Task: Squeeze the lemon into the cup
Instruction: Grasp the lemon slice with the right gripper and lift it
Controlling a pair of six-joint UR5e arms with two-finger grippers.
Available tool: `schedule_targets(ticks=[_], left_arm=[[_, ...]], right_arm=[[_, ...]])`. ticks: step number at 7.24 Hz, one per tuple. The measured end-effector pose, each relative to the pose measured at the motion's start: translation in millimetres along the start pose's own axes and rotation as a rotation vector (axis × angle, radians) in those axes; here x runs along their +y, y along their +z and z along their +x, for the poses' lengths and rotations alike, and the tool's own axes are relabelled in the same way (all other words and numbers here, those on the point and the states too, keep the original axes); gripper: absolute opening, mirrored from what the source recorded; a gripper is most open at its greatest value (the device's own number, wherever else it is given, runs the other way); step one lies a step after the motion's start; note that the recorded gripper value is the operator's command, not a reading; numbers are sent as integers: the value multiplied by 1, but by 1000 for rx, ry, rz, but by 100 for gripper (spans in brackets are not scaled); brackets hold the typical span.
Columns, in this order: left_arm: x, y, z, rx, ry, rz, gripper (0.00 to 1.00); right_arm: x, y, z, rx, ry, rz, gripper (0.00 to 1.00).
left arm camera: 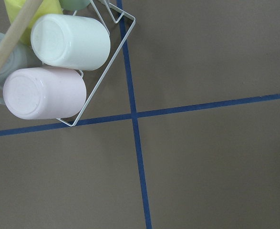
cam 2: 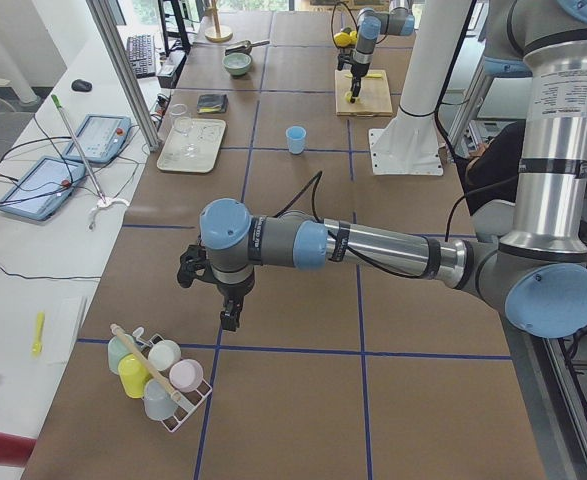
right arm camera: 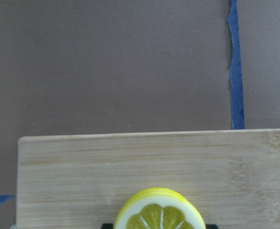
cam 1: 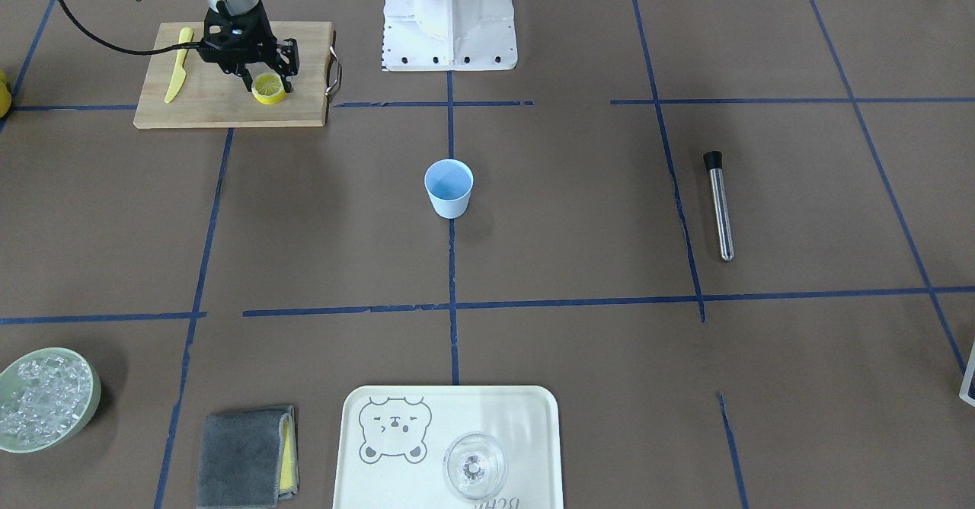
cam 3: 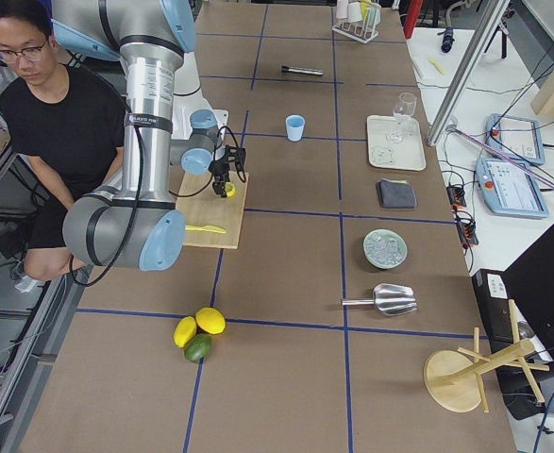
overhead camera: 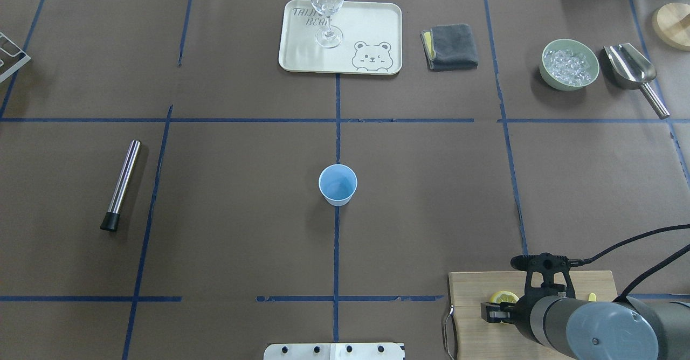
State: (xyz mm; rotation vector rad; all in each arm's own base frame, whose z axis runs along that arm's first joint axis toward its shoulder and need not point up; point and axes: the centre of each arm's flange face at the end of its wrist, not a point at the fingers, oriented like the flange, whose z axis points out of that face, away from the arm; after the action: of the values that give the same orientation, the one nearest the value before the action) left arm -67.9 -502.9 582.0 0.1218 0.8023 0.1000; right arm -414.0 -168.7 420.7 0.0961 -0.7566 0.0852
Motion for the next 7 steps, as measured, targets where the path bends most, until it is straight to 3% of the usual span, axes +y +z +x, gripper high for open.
schedule_targets(ticks=[1, 7], left_arm=[[0, 0, 0, 0, 0, 0, 100], [-2, -2, 1, -1, 4, 4, 100]], right_arm=[[-1, -1, 0, -2, 1, 1, 45], [-4, -27, -2, -37, 7, 3, 46]])
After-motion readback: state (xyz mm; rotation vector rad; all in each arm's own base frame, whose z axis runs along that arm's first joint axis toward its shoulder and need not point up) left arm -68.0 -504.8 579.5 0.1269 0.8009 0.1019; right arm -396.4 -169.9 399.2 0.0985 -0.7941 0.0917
